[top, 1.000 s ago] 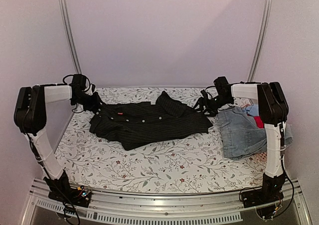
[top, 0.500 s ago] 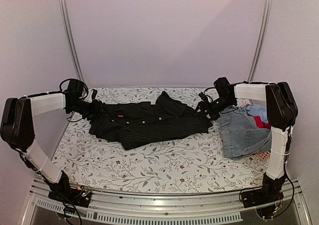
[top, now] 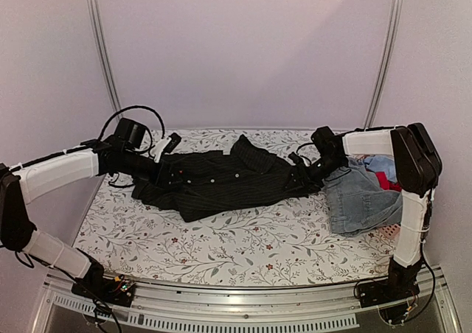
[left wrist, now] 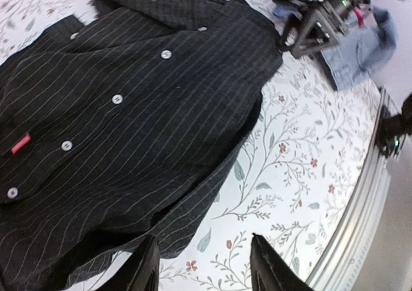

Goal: Fold and stack the mixed laundry pile
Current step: Pick up the crumpled shirt from the center of the board.

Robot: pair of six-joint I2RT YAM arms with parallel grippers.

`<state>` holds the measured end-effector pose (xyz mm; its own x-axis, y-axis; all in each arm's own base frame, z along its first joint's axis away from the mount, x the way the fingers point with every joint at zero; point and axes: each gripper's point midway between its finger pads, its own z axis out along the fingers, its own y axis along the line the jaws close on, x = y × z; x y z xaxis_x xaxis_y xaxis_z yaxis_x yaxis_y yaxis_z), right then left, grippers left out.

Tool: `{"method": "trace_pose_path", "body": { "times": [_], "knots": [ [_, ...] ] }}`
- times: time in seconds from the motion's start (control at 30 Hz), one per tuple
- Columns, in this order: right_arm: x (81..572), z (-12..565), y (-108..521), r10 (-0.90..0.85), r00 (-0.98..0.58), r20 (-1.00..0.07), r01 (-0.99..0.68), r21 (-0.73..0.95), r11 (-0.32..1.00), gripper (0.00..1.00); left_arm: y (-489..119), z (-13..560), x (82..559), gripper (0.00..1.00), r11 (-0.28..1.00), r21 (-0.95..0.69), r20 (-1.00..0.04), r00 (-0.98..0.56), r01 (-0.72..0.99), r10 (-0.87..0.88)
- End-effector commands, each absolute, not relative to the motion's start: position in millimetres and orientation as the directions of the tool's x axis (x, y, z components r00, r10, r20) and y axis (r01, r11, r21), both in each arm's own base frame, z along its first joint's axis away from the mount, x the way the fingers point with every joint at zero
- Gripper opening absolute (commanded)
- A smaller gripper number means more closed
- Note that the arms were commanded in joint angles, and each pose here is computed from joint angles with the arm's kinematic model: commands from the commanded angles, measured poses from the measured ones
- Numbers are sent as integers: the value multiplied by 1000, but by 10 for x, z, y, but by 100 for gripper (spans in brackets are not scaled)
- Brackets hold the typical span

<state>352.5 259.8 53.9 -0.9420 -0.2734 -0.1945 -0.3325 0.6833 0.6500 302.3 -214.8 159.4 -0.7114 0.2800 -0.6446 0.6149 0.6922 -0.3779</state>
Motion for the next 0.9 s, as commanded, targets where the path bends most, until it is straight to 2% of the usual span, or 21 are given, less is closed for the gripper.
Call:
{"method": "trace_pose_path", "body": {
  "times": [0.0, 0.1, 0.4, 0.63, 0.73, 0.87],
  "knots": [
    [3622, 768, 2615, -265, -930, -256, -368, 663, 652, 74, -2515, 1672, 2932, 48, 532, -179, -752, -464, 828, 469],
    [3662, 775, 2589, -257, -931, -257, -364, 661, 656, 74, -2689, 1575, 2987, 50, 461, -113, -738, -385, 880, 554],
    [3728, 733, 2548, -266, -927, -265, -375, 626, 684, 74, -3157, 1119, 2933, 54, 304, -76, -663, -276, 950, 696],
    [3832, 679, 2596, -274, -923, -270, -384, 617, 687, 76, -3345, 760, 2936, 53, 270, -38, -604, -238, 962, 760],
    [3883, 640, 2645, -294, -914, -280, -405, 593, 695, 79, -3390, 651, 2913, 39, 259, -16, -573, -221, 966, 789],
    [3931, 600, 2712, -329, -895, -300, -444, 551, 707, 80, -3380, 782, 2884, 3, 256, 34, -578, -190, 966, 794]
  ]
}}
